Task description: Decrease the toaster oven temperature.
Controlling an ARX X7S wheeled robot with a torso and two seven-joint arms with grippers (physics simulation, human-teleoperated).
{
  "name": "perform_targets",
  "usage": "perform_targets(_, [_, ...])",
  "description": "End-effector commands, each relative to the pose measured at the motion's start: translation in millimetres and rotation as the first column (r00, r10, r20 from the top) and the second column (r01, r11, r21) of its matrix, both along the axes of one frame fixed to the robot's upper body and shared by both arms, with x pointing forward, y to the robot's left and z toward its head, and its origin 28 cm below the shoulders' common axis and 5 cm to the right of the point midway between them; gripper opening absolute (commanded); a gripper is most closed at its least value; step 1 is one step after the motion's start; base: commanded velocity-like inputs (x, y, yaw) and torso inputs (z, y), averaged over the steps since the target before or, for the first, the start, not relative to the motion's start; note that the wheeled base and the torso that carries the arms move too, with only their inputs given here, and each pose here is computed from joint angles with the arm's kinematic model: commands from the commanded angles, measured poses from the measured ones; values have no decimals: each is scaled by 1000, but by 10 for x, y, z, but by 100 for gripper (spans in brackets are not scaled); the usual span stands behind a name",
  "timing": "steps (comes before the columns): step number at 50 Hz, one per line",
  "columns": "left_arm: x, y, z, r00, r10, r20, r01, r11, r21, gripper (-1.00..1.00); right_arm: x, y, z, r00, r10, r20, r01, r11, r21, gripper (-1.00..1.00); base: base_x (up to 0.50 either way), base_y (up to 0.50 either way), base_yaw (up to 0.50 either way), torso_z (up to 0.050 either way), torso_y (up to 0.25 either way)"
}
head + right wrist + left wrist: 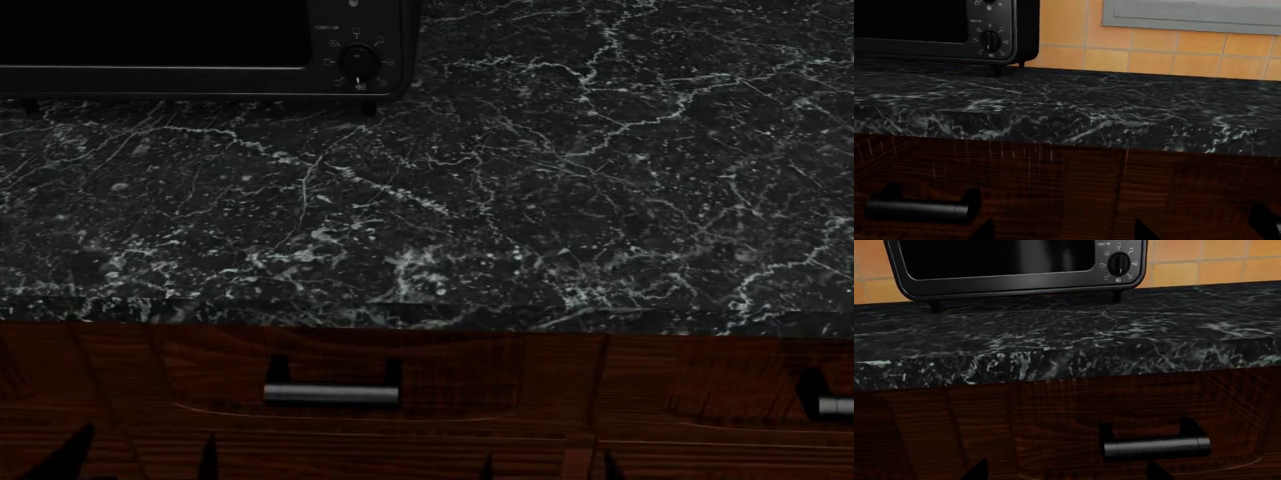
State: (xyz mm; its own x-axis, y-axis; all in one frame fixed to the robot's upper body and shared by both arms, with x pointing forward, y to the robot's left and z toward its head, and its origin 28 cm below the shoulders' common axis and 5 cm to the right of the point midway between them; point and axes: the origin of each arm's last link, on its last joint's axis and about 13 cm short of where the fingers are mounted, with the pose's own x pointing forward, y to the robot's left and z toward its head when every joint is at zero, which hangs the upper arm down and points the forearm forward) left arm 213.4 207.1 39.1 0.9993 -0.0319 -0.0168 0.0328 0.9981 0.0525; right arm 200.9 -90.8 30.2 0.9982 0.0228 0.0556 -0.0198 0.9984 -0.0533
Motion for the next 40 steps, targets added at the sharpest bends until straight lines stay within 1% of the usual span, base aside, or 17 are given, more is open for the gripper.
perform_targets(1, [123, 19, 378, 988, 31, 151, -35, 999, 23, 100, 70, -15, 283, 995, 19, 97, -12, 997, -73, 100, 0, 0, 0, 0, 0])
perform_targets(6, [146, -19, 550, 982, 12, 187, -11, 1000, -5, 100, 95, -7, 455, 989, 33, 142, -20, 996, -89, 100, 0, 0, 0, 0, 0])
perform_targets(10, [110, -34, 720, 982, -8, 187, 0, 999, 40, 100, 67, -23, 642, 985, 37, 170, -21, 995, -98, 100, 0, 0, 0, 0, 0])
perform_targets(15, [87, -27, 979, 992, -84, 92, 78, 995, 69, 100, 63, -40, 906, 986, 40, 162, -28, 997, -76, 100, 0, 0, 0, 0, 0])
perform_targets(16, [89, -26, 1019, 992, -82, 92, 75, 994, 76, 100, 62, -37, 954, 983, 73, 167, -63, 996, -65, 100, 0, 0, 0, 0, 0])
perform_targets(17, [95, -26, 1060, 992, -93, 87, 85, 992, 99, 100, 67, -40, 1011, 985, 65, 159, -57, 997, -59, 100, 0, 0, 0, 0, 0])
perform_targets(18, [90, -30, 1091, 991, -113, 65, 107, 990, 91, 100, 76, -42, 1053, 987, 65, 149, -58, 997, -51, 100, 0, 0, 0, 0, 0])
perform_targets(19, [83, -35, 1132, 985, -170, -13, 170, 983, 69, 100, 80, -46, 1130, 988, 69, 140, -66, 998, -22, 100, 0, 0, 0, 0, 0])
perform_targets(22, [50, -41, 1229, 978, -208, -33, 210, 975, 79, 100, 100, -51, 1304, 992, 59, 111, -56, 998, -30, 100, 0, 0, 0, 0, 0])
perform_targets(27, [-70, -86, 1356, 931, -356, -84, 363, 927, 96, 100, 197, -69, 1619, 994, 92, 59, -91, 996, -15, 100, 0, 0, 0, 0, 0])
perform_targets(29, [-183, -132, 1325, 900, -423, -104, 433, 894, 113, 100, 254, -78, 1744, 994, 93, 57, -93, 996, -8, 100, 0, 0, 0, 0, 0])
perform_targets(30, [-269, -166, 1305, 875, -472, -109, 483, 868, 115, 100, 296, -84, 1822, 996, 65, 68, -65, 998, 0, 100, 0, 0, 0, 0, 0])
perform_targets(32, [-401, -215, 1263, 840, -528, -128, 541, 833, 116, 100, 345, -85, 1930, 995, 72, 73, -75, 996, 37, 100, 0, 0, 0, 0, 0])
perform_targets(35, [-560, -277, 1173, 795, -588, -147, 605, 786, 129, 100, 457, -87, 2094, 995, 80, 62, -84, 995, 54, 100, 0, 0, 0, 0, 0])
perform_targets(37, [-639, -294, 1163, 777, -609, -156, 627, 770, 117, 100, 498, -71, 2177, 994, 99, 55, -102, 993, 61, 100, 0, 0, 0, 0, 0])
perform_targets(39, [-701, -306, 1127, 765, -625, -157, 642, 759, 108, 100, 549, -45, 2261, 997, 67, 23, -68, 997, 31, 100, 0, 0, 0, 0, 0])
perform_targets(40, [-747, -318, 1096, 745, -647, -163, 664, 743, 82, 100, 578, -25, 2309, 996, 86, 12, -86, 994, 70, 100, 0, 0, 0, 0, 0])
